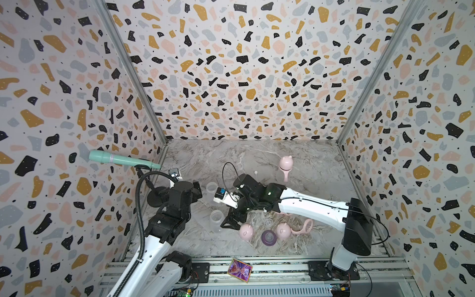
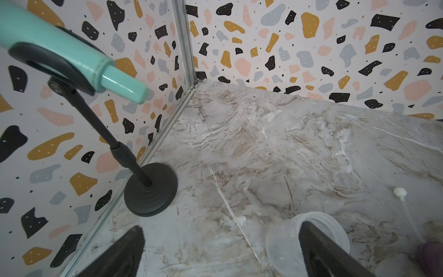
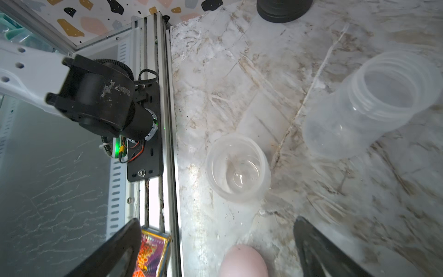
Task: Assemble the baby bottles
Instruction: Pick up the baby bottle from the center of the board.
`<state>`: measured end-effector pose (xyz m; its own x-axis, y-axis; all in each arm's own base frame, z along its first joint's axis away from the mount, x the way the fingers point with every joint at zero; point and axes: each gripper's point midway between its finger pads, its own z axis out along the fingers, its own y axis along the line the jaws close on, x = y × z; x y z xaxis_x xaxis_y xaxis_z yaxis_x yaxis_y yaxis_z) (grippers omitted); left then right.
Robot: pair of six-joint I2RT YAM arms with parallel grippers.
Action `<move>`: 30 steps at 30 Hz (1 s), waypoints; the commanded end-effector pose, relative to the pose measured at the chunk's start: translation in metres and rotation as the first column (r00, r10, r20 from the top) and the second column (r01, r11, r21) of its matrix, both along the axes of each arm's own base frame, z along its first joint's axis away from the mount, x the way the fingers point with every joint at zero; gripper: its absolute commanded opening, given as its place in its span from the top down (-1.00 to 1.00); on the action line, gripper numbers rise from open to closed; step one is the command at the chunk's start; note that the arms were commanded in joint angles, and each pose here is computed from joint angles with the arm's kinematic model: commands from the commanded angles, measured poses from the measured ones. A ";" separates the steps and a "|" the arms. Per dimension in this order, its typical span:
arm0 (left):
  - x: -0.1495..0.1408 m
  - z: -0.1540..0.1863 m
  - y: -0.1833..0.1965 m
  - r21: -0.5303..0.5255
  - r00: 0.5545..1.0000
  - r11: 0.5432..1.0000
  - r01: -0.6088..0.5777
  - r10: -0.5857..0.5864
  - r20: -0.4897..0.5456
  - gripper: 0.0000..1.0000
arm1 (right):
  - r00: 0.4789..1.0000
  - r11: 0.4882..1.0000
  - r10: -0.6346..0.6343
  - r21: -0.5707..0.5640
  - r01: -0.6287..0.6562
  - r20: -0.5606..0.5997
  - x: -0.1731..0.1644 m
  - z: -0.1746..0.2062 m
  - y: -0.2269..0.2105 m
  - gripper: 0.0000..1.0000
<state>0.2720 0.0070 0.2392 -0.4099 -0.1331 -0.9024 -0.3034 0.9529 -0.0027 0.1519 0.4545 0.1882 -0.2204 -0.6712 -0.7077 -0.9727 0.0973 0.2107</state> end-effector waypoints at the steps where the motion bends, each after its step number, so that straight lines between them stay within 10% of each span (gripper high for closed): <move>1: 0.008 0.008 -0.002 -0.032 0.998 0.999 0.032 -0.030 0.057 -0.99 | 0.997 0.995 -0.070 0.071 0.068 0.032 0.012 0.016 0.022 -0.99; 21: 0.008 0.015 0.000 -0.067 0.992 0.994 0.088 -0.081 0.096 -1.00 | 0.987 0.986 -0.162 0.031 0.161 0.011 0.026 -0.043 0.055 -0.74; 30: 0.007 0.030 -0.018 -0.035 0.966 0.976 0.215 -0.207 0.151 -0.99 | 0.978 0.975 -0.207 0.077 0.207 -0.006 0.030 -0.025 0.050 0.21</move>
